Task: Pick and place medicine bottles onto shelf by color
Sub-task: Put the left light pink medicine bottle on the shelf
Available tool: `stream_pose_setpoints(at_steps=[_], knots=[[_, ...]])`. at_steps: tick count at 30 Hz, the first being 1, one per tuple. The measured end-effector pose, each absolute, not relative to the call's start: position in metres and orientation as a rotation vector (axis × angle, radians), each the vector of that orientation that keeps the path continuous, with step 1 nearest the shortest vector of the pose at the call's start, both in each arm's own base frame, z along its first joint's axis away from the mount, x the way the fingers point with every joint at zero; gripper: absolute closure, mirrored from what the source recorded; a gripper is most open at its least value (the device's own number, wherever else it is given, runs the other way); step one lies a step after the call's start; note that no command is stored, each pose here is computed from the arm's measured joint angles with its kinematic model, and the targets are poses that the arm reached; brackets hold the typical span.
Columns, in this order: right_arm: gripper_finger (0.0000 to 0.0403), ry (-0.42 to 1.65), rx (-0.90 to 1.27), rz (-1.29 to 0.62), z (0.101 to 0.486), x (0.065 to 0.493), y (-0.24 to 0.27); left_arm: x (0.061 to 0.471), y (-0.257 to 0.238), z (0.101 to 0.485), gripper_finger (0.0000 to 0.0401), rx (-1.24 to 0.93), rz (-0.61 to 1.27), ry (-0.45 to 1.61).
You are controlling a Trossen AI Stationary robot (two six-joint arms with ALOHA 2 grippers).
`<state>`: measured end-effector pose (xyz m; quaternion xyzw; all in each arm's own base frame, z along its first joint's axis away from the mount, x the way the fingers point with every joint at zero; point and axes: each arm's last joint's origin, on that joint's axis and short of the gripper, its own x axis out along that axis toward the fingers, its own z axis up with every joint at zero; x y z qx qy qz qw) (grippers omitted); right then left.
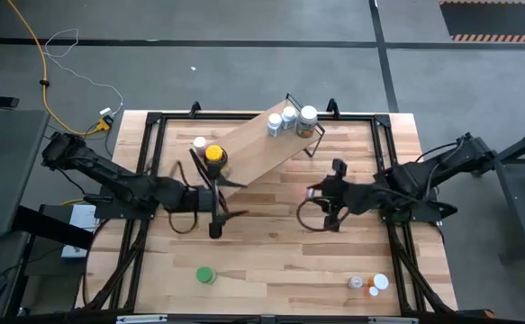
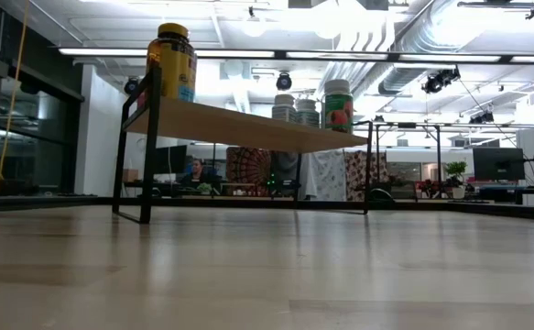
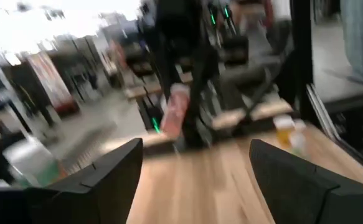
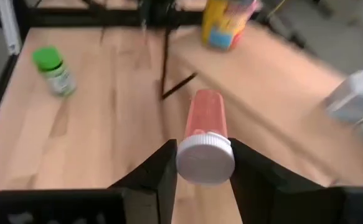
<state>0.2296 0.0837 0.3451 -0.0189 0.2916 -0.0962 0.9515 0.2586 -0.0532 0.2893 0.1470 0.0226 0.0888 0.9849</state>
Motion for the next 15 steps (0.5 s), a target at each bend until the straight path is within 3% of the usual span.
stream_pose_setpoints(at_steps=[8, 15], knots=[[0.0284, 0.804, 0.092, -0.059, 0.306, 0.263, 0.095, 0.282, -0.069, 0.235, 0.0116, 0.089, 0.049, 0.282], [0.0284, 0.902, 0.100, 0.022, 0.272, 0.292, 0.104, 0.300, -0.075, 0.205, 0.0116, -0.008, 0.025, 0.330]])
